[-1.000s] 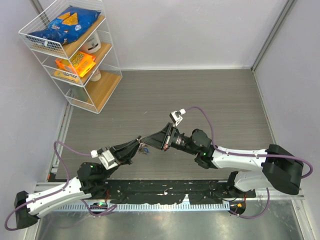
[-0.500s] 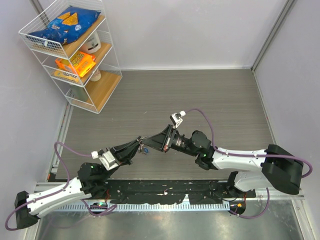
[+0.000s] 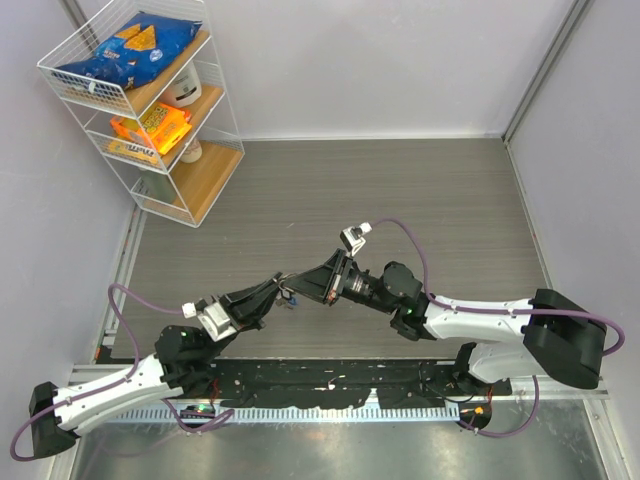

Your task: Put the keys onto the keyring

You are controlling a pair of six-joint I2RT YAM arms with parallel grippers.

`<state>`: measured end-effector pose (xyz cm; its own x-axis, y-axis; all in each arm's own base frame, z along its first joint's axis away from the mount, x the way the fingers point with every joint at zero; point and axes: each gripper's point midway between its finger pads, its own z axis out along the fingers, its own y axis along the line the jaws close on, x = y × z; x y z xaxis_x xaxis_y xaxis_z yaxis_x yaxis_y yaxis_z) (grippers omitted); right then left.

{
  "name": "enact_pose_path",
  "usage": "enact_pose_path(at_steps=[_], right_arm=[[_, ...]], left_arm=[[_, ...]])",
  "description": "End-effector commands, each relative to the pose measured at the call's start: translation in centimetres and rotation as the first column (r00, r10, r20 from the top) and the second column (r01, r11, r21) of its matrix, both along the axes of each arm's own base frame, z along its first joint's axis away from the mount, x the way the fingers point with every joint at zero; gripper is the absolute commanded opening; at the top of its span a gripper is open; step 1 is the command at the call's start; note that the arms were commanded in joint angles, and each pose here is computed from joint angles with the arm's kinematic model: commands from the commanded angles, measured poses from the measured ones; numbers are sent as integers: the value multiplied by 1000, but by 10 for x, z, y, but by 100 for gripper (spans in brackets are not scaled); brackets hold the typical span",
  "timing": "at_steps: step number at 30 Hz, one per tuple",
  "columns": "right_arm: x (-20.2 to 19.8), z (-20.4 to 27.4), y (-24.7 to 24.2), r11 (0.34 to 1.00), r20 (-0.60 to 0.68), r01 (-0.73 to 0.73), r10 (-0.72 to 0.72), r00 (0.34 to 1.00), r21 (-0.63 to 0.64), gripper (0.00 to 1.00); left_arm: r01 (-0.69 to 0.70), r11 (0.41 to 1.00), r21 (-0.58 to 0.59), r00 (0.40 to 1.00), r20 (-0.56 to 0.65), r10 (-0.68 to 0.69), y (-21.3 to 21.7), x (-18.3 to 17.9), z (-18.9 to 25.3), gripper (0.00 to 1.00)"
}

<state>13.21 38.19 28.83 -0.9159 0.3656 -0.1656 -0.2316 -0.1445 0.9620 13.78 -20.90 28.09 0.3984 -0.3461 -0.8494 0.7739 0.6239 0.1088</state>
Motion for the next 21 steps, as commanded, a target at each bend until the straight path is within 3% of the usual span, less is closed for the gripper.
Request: enact_pose_path(at_steps=[1, 21], right_arm=[[8, -2, 4, 999, -13, 39, -39, 999, -3, 6], [7, 12, 13, 999, -6, 30, -30, 1000, 11, 6]], left_arm=[[42, 993, -114, 995, 94, -31, 10, -14, 37, 0], [40, 996, -85, 996, 88, -33, 4, -12, 34, 0]])
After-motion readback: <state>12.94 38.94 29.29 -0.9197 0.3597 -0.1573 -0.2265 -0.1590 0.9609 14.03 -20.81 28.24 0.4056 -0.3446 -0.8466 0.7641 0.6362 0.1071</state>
